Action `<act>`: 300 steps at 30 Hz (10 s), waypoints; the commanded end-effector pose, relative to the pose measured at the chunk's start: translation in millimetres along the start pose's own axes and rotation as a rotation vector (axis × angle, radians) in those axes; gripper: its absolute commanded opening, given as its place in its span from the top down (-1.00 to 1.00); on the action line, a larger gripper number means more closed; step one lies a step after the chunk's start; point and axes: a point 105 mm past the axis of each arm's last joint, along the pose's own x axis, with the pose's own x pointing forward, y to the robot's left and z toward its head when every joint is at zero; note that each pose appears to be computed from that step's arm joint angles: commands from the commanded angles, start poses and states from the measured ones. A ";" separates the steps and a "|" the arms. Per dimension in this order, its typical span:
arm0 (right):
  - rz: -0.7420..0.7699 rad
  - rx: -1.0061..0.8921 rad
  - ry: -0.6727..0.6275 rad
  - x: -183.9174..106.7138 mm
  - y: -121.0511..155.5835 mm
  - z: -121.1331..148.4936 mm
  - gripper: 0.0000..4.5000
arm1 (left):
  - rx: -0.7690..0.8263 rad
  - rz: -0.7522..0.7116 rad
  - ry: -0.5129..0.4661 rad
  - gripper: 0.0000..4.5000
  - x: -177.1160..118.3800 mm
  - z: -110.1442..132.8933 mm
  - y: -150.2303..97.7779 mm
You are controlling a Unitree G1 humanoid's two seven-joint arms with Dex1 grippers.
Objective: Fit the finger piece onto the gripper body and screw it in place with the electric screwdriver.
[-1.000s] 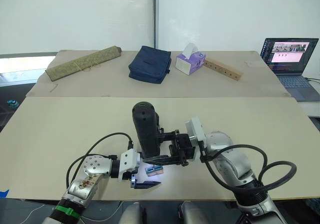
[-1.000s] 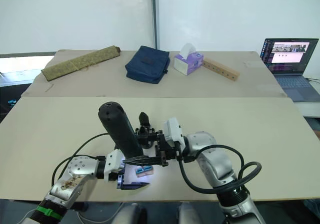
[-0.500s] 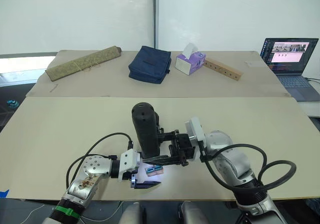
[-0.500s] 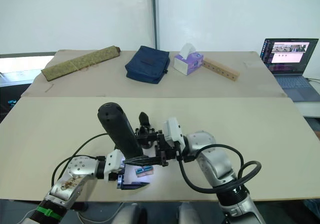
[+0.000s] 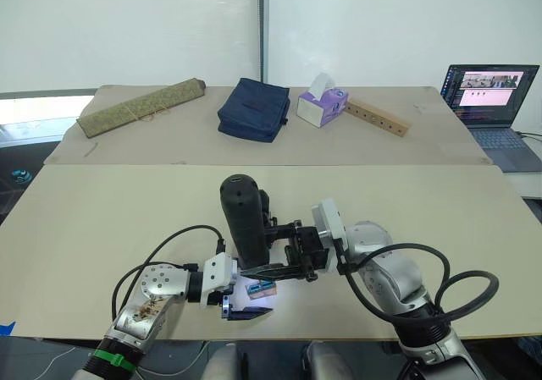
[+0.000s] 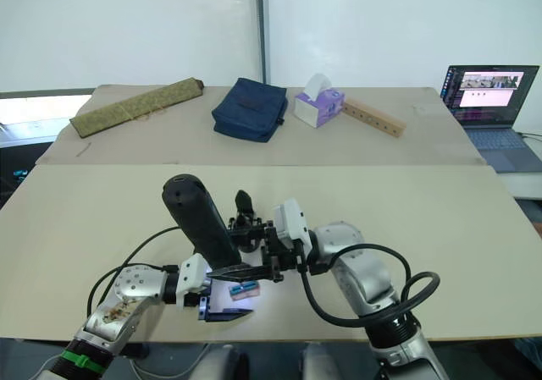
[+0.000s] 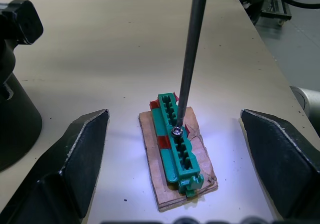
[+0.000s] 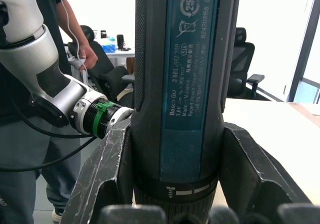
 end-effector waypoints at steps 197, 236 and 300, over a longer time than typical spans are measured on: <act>0.024 -0.033 -0.029 -2.8 -5.5 17.1 0.14 | -0.066 -0.004 0.054 -0.98 3.2 -17.8 -6.1; 0.012 -0.032 -0.031 -4.2 -7.8 15.5 0.14 | -0.064 -0.008 0.058 -0.98 3.0 -19.4 -6.5; 0.038 -0.002 -0.065 2.6 0.4 17.1 0.14 | -0.069 -0.015 0.064 -0.98 1.3 -19.5 -7.5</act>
